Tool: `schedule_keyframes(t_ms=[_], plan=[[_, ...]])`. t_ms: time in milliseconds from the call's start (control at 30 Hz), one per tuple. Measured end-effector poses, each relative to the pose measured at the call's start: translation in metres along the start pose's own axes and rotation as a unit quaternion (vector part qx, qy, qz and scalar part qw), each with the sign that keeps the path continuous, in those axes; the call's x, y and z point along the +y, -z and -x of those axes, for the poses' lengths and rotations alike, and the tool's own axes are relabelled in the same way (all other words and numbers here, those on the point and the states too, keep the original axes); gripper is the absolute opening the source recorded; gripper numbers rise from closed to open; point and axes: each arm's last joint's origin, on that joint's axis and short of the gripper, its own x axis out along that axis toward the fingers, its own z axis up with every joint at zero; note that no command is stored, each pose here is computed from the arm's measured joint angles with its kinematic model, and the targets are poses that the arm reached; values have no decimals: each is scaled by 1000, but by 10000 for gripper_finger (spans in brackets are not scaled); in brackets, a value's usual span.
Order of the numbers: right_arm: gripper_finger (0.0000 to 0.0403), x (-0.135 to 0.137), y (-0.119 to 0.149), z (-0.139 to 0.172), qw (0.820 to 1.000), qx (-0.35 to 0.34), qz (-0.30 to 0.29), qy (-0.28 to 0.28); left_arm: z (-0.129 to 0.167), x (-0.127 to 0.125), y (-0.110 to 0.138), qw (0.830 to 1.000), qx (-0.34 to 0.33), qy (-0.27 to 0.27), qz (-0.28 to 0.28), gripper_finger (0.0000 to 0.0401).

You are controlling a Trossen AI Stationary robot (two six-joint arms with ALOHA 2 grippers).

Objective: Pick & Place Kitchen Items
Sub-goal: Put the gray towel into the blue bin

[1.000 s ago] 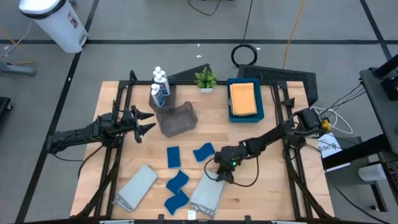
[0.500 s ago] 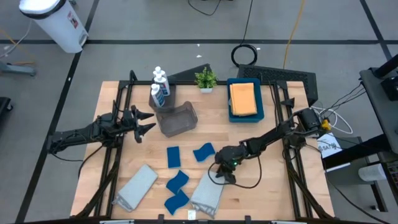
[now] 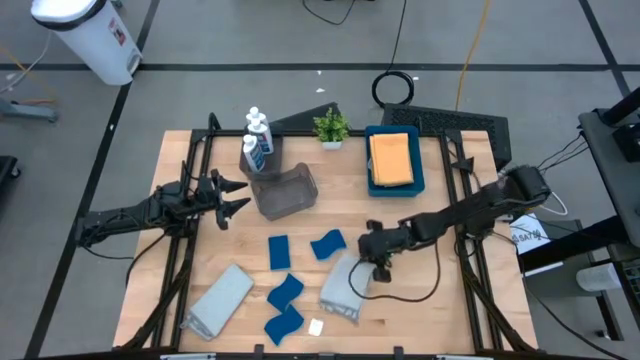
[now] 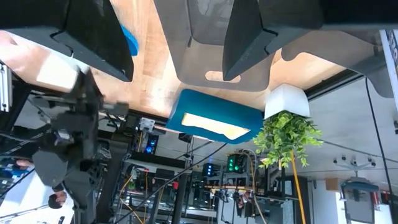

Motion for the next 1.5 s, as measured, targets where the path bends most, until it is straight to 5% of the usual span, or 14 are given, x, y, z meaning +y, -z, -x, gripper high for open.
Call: schedule_keyframes(t_ms=[433,1000,1300,1500], plan=[[0,1,3,54,987,4,112,116,0,0,0,1000,0,0,0,251],[0,-5,5,64,952,11,187,241,0,0,0,1000,0,0,0,251],[0,16,3,70,928,-26,270,255,0,0,0,1000,0,0,0,251],[0,28,-1,92,927,-89,267,249,0,0,0,1000,0,0,0,251]])
